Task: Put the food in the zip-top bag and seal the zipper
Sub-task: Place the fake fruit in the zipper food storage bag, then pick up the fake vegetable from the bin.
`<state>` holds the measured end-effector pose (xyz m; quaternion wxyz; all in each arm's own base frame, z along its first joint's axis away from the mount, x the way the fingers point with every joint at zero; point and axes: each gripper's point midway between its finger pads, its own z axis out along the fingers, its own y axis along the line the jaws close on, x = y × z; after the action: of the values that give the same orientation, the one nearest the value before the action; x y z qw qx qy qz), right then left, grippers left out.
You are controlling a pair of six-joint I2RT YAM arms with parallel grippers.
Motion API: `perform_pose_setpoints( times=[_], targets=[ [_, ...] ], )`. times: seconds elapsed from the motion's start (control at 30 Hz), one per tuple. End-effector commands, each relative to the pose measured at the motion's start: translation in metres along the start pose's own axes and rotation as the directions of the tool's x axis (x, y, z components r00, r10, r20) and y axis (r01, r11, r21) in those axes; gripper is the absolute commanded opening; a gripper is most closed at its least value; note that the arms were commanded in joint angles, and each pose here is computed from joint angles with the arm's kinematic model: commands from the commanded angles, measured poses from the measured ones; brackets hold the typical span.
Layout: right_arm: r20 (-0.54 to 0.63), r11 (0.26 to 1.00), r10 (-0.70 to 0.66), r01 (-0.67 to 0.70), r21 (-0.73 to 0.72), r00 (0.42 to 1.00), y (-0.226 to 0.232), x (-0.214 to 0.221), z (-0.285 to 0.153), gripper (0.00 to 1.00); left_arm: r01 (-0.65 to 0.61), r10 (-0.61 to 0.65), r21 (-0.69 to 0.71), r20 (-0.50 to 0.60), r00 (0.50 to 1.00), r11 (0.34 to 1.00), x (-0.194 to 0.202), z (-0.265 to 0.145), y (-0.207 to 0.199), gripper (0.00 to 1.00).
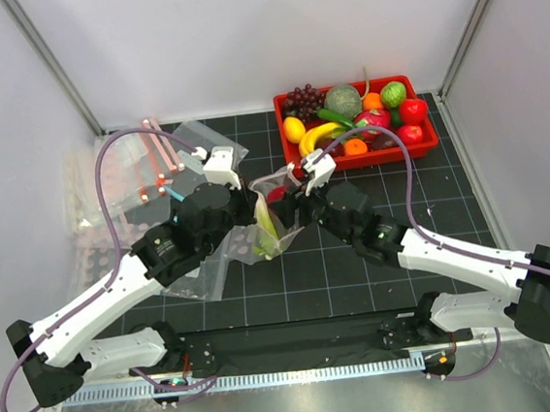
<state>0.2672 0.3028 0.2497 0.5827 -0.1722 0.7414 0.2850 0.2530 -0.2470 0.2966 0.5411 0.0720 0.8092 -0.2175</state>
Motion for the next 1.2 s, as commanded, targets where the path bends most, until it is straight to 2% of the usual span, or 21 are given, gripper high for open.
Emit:
perform_pose_setpoints(
  times=[0.0,0.07,0.13,0.37,0.5,0.57,0.67,0.8,0.83,0.87,0.93,0.97,1.0,1.1,1.13,1.17],
  targets=[
    [0.103,0.998,0.031,-0.036,0.052,0.994,-0.003,-0.038,0.001,0.67,0.066,-0.072,0.067,0.096,0.993,0.996,-0.027,-0.008,-0.012,0.00],
    [0.103,0.998,0.032,-0.038,0.059,0.994,-0.004,-0.039,0.000,0.89,0.072,-0.075,0.032,0.107,0.991,0.997,-0.027,-0.006,-0.006,0.00],
    [0.107,0.998,0.029,-0.035,0.054,0.994,-0.004,-0.042,-0.004,0.94,0.080,-0.080,0.006,0.111,0.991,0.997,-0.028,-0.005,-0.002,0.00],
    [0.155,0.996,0.035,-0.047,0.076,0.987,-0.011,-0.056,-0.023,0.93,0.079,-0.067,-0.119,0.099,0.993,0.990,-0.022,0.003,0.018,0.00],
    [0.206,0.974,0.044,-0.088,0.207,0.978,-0.037,-0.068,-0.039,0.87,0.092,-0.066,-0.231,0.117,0.991,0.969,-0.024,0.003,0.039,0.00],
    [0.238,0.942,0.041,-0.116,0.314,0.970,-0.060,-0.074,-0.050,0.79,0.104,-0.066,-0.286,0.137,0.988,0.953,-0.026,0.001,0.051,0.00],
    [0.232,0.916,0.061,-0.146,0.373,0.971,-0.082,-0.076,-0.053,0.77,0.106,-0.062,-0.306,0.152,0.986,0.946,-0.027,-0.001,0.055,0.00],
    [0.212,0.886,0.108,-0.191,0.423,0.971,-0.115,-0.076,-0.041,0.77,0.102,-0.055,-0.298,0.162,0.985,0.949,-0.029,-0.002,0.055,0.00],
    [0.206,0.898,0.128,-0.202,0.392,0.970,-0.117,-0.080,-0.033,0.78,0.101,-0.055,-0.294,0.163,0.985,0.950,-0.029,-0.002,0.055,0.00],
    [0.215,0.877,0.140,-0.222,0.425,0.966,-0.141,-0.085,-0.031,0.78,0.101,-0.054,-0.292,0.166,0.985,0.951,-0.029,-0.002,0.055,0.00],
    [0.136,0.868,0.156,-0.201,0.454,0.978,-0.162,-0.069,-0.013,0.81,0.106,-0.058,-0.286,0.173,0.983,0.952,-0.030,-0.003,0.055,0.01],
    [0.125,0.885,0.146,-0.186,0.426,0.981,-0.168,-0.079,-0.006,0.81,0.105,-0.058,-0.278,0.172,0.983,0.955,-0.030,-0.003,0.054,0.00],
    [0.080,0.879,0.141,-0.162,0.448,0.987,-0.179,-0.065,0.008,0.82,0.103,-0.057,-0.276,0.171,0.984,0.956,-0.030,-0.003,0.053,0.01],
    [0.095,0.851,0.069,-0.108,0.514,0.993,-0.208,-0.074,0.023,0.82,0.100,-0.058,-0.261,0.165,0.985,0.960,-0.029,-0.002,0.051,0.01],
    [0.037,0.848,0.021,-0.037,0.528,0.999,-0.219,-0.058,0.034,0.82,0.097,-0.055,-0.261,0.165,0.985,0.961,-0.029,-0.002,0.050,0.00],
    [0.066,0.853,-0.024,-0.014,0.522,0.998,-0.225,-0.066,0.043,0.82,0.095,-0.052,-0.264,0.165,0.985,0.960,-0.029,-0.002,0.051,0.00]
  ],
)
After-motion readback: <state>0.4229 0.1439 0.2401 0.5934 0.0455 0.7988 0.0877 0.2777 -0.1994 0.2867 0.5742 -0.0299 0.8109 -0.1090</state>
